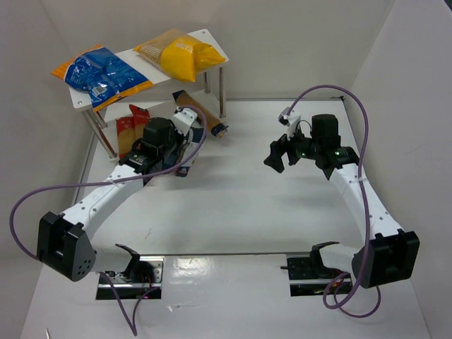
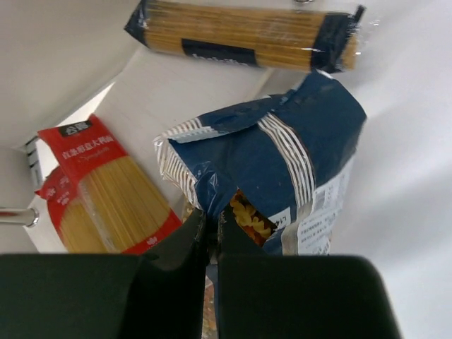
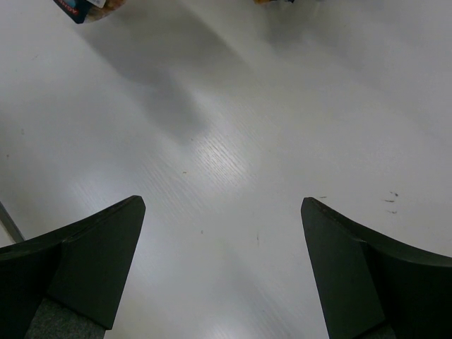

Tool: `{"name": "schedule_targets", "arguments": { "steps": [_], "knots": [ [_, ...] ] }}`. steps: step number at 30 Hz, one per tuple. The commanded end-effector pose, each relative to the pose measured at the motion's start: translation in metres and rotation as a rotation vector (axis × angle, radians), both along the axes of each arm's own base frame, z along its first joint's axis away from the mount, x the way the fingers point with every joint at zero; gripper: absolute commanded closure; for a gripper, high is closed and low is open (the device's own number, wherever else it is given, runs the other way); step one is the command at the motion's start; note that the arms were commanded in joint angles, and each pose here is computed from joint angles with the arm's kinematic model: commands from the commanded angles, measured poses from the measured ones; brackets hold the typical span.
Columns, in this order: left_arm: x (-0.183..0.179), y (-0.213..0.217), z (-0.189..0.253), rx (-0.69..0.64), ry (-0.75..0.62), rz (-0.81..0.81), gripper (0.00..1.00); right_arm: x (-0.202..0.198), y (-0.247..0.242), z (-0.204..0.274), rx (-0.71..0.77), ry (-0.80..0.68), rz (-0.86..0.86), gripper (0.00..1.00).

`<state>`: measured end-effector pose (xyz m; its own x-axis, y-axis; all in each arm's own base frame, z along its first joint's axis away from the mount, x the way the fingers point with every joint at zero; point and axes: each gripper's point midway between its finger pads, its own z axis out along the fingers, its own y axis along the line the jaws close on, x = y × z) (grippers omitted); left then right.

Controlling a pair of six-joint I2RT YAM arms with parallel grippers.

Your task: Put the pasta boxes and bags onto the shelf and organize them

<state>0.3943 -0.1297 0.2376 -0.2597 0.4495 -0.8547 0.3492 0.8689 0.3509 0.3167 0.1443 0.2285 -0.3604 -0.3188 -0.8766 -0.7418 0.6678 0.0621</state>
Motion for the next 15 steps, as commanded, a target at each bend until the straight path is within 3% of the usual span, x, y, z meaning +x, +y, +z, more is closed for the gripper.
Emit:
{"name": "schedule_targets", "arguments": {
  "steps": [1, 15],
  "knots": [
    [0.028, 0.009, 0.071, -0.041, -0.288, 0.076, 1.0, 0.011, -0.005, 0.008, 0.011, -0.051, -0.017, 0.0],
    [0.043, 0.033, 0.073, 0.001, -0.457, 0.226, 1.0, 0.015, -0.014, -0.006, 0.011, -0.004, -0.019, 0.0]
  ]
}}
